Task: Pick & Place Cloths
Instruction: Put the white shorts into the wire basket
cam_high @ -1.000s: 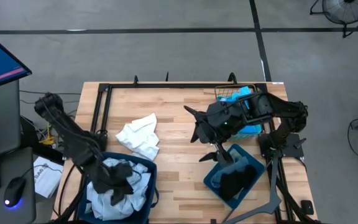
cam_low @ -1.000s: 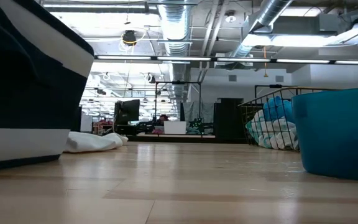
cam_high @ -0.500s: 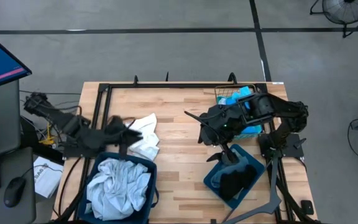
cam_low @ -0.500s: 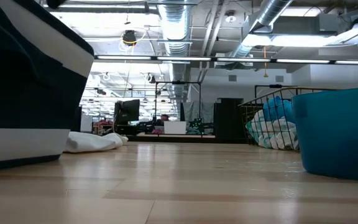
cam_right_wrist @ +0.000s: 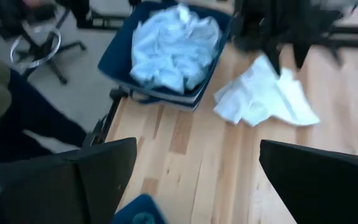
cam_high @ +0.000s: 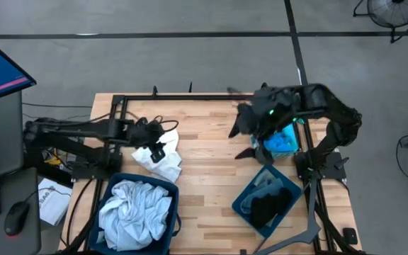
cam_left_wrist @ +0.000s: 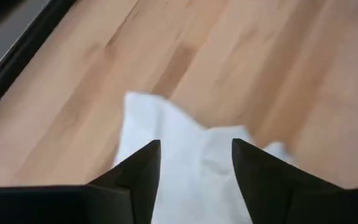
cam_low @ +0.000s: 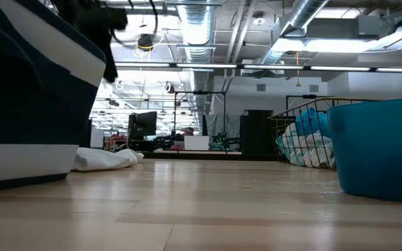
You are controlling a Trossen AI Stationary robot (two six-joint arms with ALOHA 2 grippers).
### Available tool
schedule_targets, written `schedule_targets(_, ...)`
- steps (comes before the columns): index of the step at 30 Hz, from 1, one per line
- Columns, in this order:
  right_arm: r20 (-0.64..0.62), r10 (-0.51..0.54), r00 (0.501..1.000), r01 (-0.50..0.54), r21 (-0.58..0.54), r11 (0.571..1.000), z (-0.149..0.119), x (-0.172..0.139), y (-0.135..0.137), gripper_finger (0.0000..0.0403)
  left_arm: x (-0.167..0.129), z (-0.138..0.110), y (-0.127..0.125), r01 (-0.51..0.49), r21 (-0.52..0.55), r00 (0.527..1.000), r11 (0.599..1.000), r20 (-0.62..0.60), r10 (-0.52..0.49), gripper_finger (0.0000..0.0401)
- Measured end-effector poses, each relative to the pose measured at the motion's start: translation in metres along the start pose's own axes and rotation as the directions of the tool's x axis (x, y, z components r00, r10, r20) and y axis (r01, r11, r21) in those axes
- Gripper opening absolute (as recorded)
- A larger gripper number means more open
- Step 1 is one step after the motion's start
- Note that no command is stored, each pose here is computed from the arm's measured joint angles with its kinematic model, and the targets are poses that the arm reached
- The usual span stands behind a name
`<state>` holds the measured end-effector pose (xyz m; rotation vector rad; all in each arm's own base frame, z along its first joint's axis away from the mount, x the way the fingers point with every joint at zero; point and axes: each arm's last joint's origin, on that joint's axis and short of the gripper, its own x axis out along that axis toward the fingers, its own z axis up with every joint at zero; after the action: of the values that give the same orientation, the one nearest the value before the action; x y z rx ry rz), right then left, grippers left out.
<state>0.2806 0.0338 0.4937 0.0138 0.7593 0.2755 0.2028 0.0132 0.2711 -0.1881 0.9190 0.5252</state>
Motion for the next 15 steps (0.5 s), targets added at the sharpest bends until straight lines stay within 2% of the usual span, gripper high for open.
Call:
schedule_targets(4, 0.064, -0.028, 0.998, 0.027, 0.014, 1.0, -0.002, -0.022, -0.006, 0.0333, 0.03, -0.006, 0.004, -0.025, 0.039, 0.995, 0.999, -0.101, 0.028, 0.0202)
schedule_targets(7, 0.093, -0.045, 0.995, 0.043, 0.022, 0.999, -0.005, -0.034, -0.008, 0.0333, 0.051, -0.021, 0.006, -0.037, 0.04, 0.987, 0.999, -0.153, 0.043, 0.0212)
schedule_targets(11, 0.116, -0.054, 0.992, 0.05, 0.035, 0.998, -0.006, -0.042, -0.009, 0.0333, 0.075, -0.043, 0.009, 0.021, -0.006, 0.988, 1.0, -0.15, -0.021, 0.0223)
schedule_targets(15, 0.12, -0.051, 0.992, 0.047, 0.033, 0.998, -0.006, -0.042, -0.008, 0.0333, 0.088, -0.06, 0.012, 0.036, -0.026, 0.986, 0.999, -0.16, -0.04, 0.0228)
